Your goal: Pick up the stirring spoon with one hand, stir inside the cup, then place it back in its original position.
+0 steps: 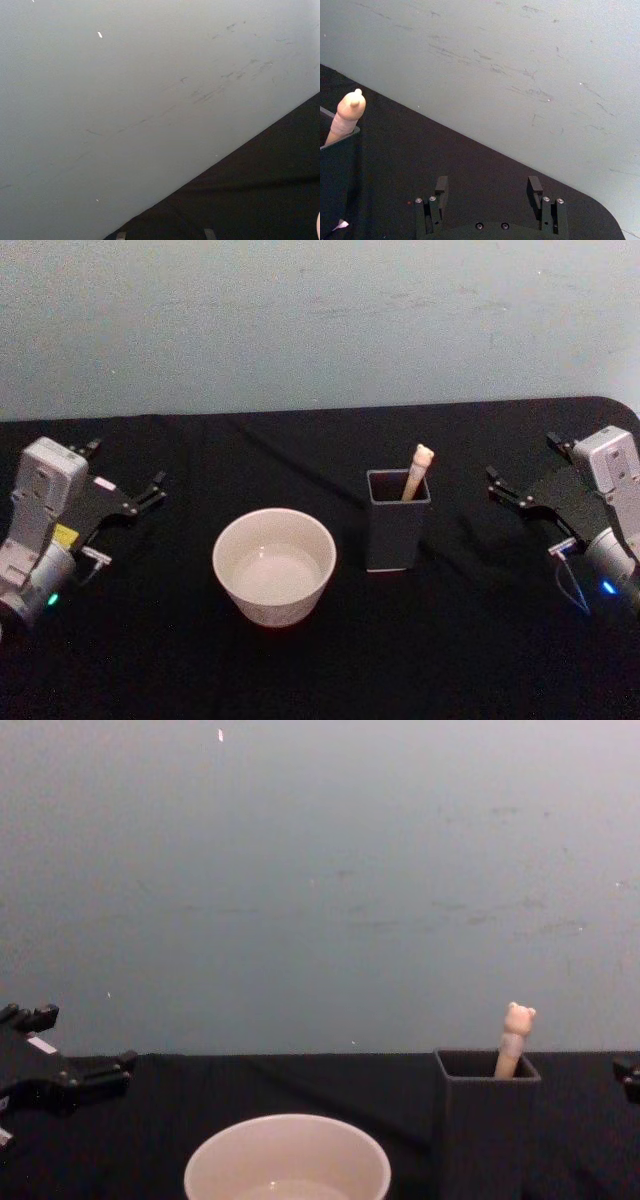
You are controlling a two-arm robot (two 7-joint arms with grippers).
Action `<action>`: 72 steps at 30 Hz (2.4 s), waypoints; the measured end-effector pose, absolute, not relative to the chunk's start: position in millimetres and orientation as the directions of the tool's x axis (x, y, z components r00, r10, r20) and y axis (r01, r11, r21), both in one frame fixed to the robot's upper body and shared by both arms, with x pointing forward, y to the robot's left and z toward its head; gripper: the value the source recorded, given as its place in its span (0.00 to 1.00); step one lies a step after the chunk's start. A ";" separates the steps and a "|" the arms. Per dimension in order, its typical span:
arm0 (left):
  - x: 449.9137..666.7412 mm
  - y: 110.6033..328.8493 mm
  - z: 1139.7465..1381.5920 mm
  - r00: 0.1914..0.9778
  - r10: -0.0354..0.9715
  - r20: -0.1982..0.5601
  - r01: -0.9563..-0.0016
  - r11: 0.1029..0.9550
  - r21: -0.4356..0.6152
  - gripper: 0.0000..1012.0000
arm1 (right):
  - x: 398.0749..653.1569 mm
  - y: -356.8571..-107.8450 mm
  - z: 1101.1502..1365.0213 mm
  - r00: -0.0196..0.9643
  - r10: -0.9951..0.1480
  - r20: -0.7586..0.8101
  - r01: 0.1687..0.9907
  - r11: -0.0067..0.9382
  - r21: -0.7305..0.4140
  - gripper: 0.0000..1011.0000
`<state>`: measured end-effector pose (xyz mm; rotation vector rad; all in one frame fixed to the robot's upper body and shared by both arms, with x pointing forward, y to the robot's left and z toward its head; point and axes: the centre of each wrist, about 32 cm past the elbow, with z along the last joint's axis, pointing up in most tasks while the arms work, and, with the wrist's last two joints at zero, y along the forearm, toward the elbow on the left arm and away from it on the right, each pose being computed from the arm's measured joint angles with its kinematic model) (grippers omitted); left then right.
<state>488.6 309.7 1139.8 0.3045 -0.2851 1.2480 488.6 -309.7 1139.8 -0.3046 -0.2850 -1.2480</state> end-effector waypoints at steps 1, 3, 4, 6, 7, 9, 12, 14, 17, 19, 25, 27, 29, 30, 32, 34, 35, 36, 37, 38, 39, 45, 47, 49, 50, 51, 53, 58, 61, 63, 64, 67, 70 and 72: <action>488.6 309.7 1139.8 0.292 0.880 0.374 -0.955 0.287 0.070 0.99 | 488.6 -309.7 1139.8 0.292 -0.880 0.374 0.955 0.287 -0.070 0.99; 488.6 309.7 1139.8 0.292 0.880 0.374 -0.955 0.287 0.070 0.99 | 488.6 -309.7 1139.7 0.292 -0.880 0.374 0.955 0.287 -0.070 0.99; 488.6 309.7 1139.8 0.292 0.880 0.374 -0.955 0.287 0.070 0.99 | 488.6 -309.7 1139.7 0.292 -0.880 0.374 0.955 0.287 -0.070 0.99; 488.6 309.7 1139.8 0.292 0.880 0.374 -0.955 0.287 0.070 0.99 | 488.6 -309.7 1139.8 0.292 -0.880 0.374 0.955 0.287 -0.070 0.99; 488.6 309.7 1139.8 0.292 0.880 0.374 -0.955 0.287 0.070 0.99 | 488.6 -309.7 1139.8 0.292 -0.880 0.374 0.955 0.287 -0.070 0.99; 488.6 309.7 1139.8 0.292 0.880 0.374 -0.955 0.287 0.070 0.99 | 488.6 -309.7 1139.7 0.292 -0.880 0.374 0.955 0.287 -0.070 0.99; 488.6 309.7 1139.8 0.292 0.880 0.374 -0.955 0.287 0.070 0.99 | 488.6 -309.7 1139.7 0.292 -0.880 0.374 0.955 0.287 -0.070 0.99; 488.6 309.7 1139.8 0.292 0.880 0.374 -0.955 0.287 0.070 0.99 | 488.6 -309.7 1139.8 0.292 -0.880 0.374 0.955 0.287 -0.070 0.99; 488.6 309.7 1139.8 0.292 0.880 0.374 -0.955 0.287 0.070 0.99 | 488.6 -309.6 1139.8 0.292 -0.880 0.374 0.955 0.287 -0.070 0.99; 488.6 309.7 1139.8 0.292 0.880 0.374 -0.955 0.287 0.070 0.99 | 488.6 -309.7 1139.8 0.292 -0.880 0.374 0.955 0.287 -0.070 0.99; 488.6 309.7 1139.8 0.292 0.880 0.374 -0.955 0.287 0.070 0.99 | 488.6 -309.7 1139.8 0.292 -0.880 0.374 0.955 0.287 -0.070 0.99; 488.6 309.6 1139.8 0.292 0.880 0.374 -0.955 0.287 0.070 0.99 | 488.6 -309.7 1139.8 0.292 -0.880 0.374 0.955 0.287 -0.070 0.99; 488.6 309.7 1139.8 0.292 0.880 0.374 -0.955 0.287 0.070 0.99 | 488.6 -309.7 1139.8 0.292 -0.880 0.374 0.955 0.287 -0.070 0.99; 488.6 309.7 1139.8 0.292 0.880 0.374 -0.955 0.287 0.070 0.99 | 488.6 -309.6 1139.8 0.292 -0.880 0.374 0.955 0.287 -0.070 0.99; 488.6 309.7 1139.8 0.292 0.880 0.374 -0.955 0.287 0.070 0.99 | 488.6 -309.7 1139.7 0.292 -0.880 0.374 0.955 0.287 -0.070 0.99; 488.6 309.7 1139.8 0.292 0.880 0.374 -0.955 0.287 0.070 0.99 | 488.6 -309.6 1139.8 0.292 -0.880 0.374 0.955 0.287 -0.070 0.99; 488.6 309.7 1139.8 0.292 0.880 0.374 -0.955 0.287 0.070 0.99 | 488.6 -309.7 1139.7 0.292 -0.880 0.374 0.955 0.287 -0.070 0.99; 488.6 309.7 1139.8 0.292 0.880 0.374 -0.955 0.287 0.070 0.99 | 488.6 -309.7 1139.7 0.292 -0.880 0.374 0.955 0.287 -0.070 0.99; 488.6 309.7 1139.8 0.292 0.880 0.374 -0.955 0.287 0.070 0.99 | 488.6 -309.7 1139.8 0.292 -0.880 0.374 0.955 0.287 -0.070 0.99; 488.6 309.7 1139.8 0.292 0.880 0.374 -0.955 0.287 0.070 0.99 | 488.6 -309.7 1139.8 0.292 -0.880 0.374 0.955 0.287 -0.070 0.99; 488.6 309.7 1139.8 0.292 0.880 0.374 -0.955 0.287 0.070 0.99 | 488.6 -309.7 1139.7 0.292 -0.880 0.374 0.955 0.287 -0.070 0.99; 488.6 309.7 1139.8 0.292 0.880 0.374 -0.955 0.287 0.070 0.99 | 488.6 -309.7 1139.8 0.292 -0.880 0.374 0.955 0.287 -0.070 0.99; 488.6 309.7 1139.7 0.292 0.880 0.374 -0.955 0.287 0.070 0.99 | 488.6 -309.7 1139.8 0.292 -0.880 0.374 0.955 0.287 -0.070 0.99; 488.6 309.7 1139.8 0.292 0.880 0.374 -0.955 0.287 0.070 0.99 | 488.6 -309.7 1139.7 0.292 -0.880 0.374 0.955 0.287 -0.070 0.99; 488.6 309.7 1139.8 0.292 0.880 0.374 -0.955 0.287 0.070 0.99 | 488.6 -309.7 1139.7 0.292 -0.880 0.374 0.955 0.287 -0.070 0.99; 488.6 309.7 1139.8 0.292 0.880 0.374 -0.955 0.287 0.070 0.99 | 488.6 -309.7 1139.8 0.292 -0.880 0.374 0.955 0.287 -0.070 0.99; 488.6 309.7 1139.8 0.292 0.880 0.374 -0.955 0.287 0.070 0.99 | 488.6 -309.6 1139.7 0.292 -0.880 0.374 0.955 0.287 -0.070 0.99; 488.6 309.7 1139.8 0.292 0.880 0.374 -0.955 0.287 0.070 0.99 | 488.6 -309.7 1139.8 0.292 -0.880 0.374 0.955 0.287 -0.070 0.99; 488.6 309.7 1139.8 0.292 0.880 0.374 -0.955 0.287 0.070 0.99 | 488.6 -309.7 1139.8 0.292 -0.880 0.374 0.955 0.287 -0.070 0.99; 488.6 309.7 1139.8 0.292 0.880 0.374 -0.955 0.287 0.070 0.99 | 488.6 -309.7 1139.7 0.292 -0.880 0.374 0.955 0.287 -0.070 0.99; 488.6 309.7 1139.8 0.292 0.880 0.374 -0.955 0.287 0.070 0.99 | 488.6 -309.6 1139.8 0.292 -0.880 0.374 0.955 0.287 -0.070 0.99; 488.6 309.7 1139.8 0.292 0.880 0.374 -0.955 0.287 0.070 0.99 | 488.6 -309.7 1139.8 0.292 -0.880 0.374 0.955 0.287 -0.070 0.99; 488.6 309.7 1139.8 0.292 0.880 0.374 -0.955 0.287 0.070 0.99 | 488.6 -309.6 1139.8 0.292 -0.880 0.374 0.955 0.287 -0.070 0.99; 488.6 309.7 1139.8 0.292 0.880 0.374 -0.955 0.287 0.070 0.99 | 488.6 -309.6 1139.8 0.292 -0.880 0.374 0.955 0.287 -0.070 0.99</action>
